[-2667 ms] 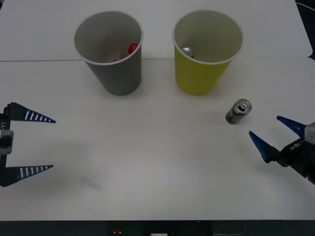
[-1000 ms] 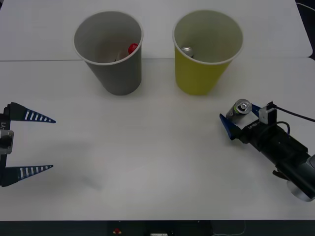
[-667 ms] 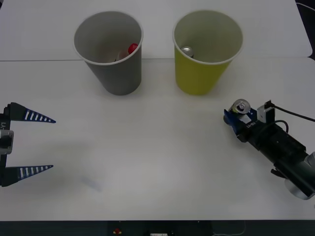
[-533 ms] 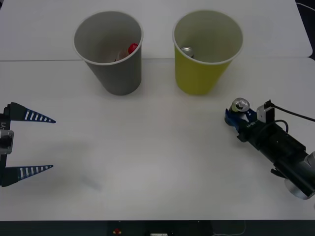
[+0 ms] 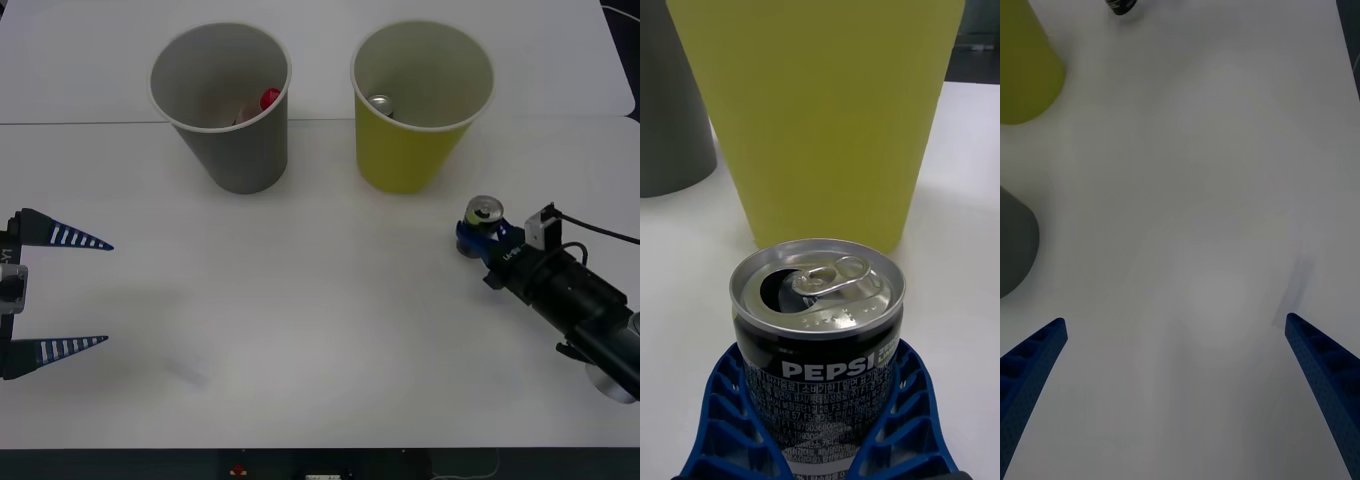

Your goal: Put the can into the green bin and the plastic bottle into the gray bin

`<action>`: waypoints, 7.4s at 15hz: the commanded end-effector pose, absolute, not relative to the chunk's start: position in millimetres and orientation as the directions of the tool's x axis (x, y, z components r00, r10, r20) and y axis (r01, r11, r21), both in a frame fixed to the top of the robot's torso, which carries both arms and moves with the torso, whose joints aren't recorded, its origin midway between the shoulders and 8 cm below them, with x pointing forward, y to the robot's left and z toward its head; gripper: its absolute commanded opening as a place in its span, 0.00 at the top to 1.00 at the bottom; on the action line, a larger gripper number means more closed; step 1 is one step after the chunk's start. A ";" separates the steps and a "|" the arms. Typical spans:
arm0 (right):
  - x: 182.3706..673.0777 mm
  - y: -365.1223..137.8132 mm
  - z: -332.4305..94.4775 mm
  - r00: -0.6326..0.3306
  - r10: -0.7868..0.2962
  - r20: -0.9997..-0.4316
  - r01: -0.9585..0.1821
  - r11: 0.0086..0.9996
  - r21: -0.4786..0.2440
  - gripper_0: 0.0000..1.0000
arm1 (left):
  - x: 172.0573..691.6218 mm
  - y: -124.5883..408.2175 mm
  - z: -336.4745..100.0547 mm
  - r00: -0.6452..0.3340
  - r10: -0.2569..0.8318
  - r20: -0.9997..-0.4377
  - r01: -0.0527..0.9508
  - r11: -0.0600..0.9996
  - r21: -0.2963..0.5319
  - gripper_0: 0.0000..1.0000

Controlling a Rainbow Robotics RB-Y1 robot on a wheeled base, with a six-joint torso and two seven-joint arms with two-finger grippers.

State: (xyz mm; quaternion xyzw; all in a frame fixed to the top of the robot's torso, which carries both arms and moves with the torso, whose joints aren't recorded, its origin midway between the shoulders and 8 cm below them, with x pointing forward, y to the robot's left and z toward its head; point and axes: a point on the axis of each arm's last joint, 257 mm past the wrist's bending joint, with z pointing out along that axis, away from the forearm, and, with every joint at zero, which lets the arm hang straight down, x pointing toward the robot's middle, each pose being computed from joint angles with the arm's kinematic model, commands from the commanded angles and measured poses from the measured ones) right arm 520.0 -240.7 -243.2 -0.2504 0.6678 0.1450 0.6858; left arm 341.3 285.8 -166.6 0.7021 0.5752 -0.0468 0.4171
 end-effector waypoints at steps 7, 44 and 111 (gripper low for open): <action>481.2 -232.8 -200.4 0.009 -0.102 -0.995 -0.598 0.797 -0.088 1.00 | 341.3 285.8 -166.6 0.334 0.769 -0.546 0.847 0.010 0.532 0.00; 559.3 -195.6 15.0 -0.311 -0.296 -0.903 -0.623 0.781 -0.041 1.00 | 341.3 285.8 -166.6 0.334 0.769 -0.546 0.847 0.010 0.532 0.00; 333.5 -275.2 -145.9 0.112 -0.523 -0.845 -0.860 0.374 -0.346 0.00 | 341.3 285.8 -166.6 0.334 0.769 -0.546 0.847 0.010 0.532 0.00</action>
